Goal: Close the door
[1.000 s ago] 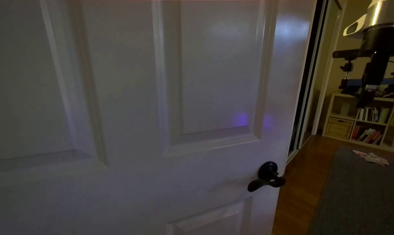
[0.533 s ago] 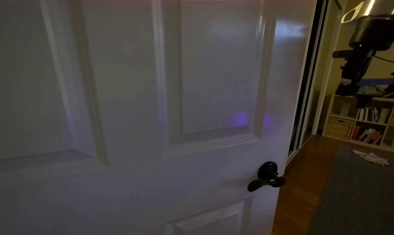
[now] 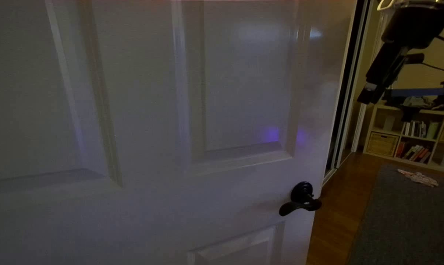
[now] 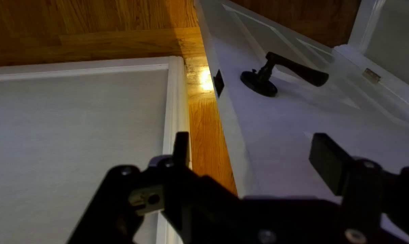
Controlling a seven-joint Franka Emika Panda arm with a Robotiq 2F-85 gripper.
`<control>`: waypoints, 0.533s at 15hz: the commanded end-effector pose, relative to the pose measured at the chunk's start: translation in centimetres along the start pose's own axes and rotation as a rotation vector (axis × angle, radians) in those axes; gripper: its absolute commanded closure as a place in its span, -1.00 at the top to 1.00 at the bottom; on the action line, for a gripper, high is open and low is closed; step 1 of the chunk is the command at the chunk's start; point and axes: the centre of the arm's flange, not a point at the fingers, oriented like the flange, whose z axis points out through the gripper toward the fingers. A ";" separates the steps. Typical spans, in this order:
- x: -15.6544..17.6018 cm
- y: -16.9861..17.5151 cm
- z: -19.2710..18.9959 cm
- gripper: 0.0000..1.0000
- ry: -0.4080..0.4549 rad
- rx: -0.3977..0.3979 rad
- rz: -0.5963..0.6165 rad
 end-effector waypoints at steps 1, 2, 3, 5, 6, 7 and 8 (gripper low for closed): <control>1.0 -1.6 -0.8 0.21 0.060 0.034 0.026; 1.2 -2.1 -1.1 0.05 0.071 0.045 0.022; 1.4 -2.6 -1.5 -0.07 0.080 0.056 0.015; 1.6 -3.7 -2.0 -0.34 0.094 0.076 0.003; 1.8 -4.4 -2.2 -0.45 0.094 0.089 -0.007; 1.9 -4.8 -2.3 -0.59 0.097 0.097 -0.013; 2.1 -5.5 -2.4 -0.71 0.097 0.107 -0.023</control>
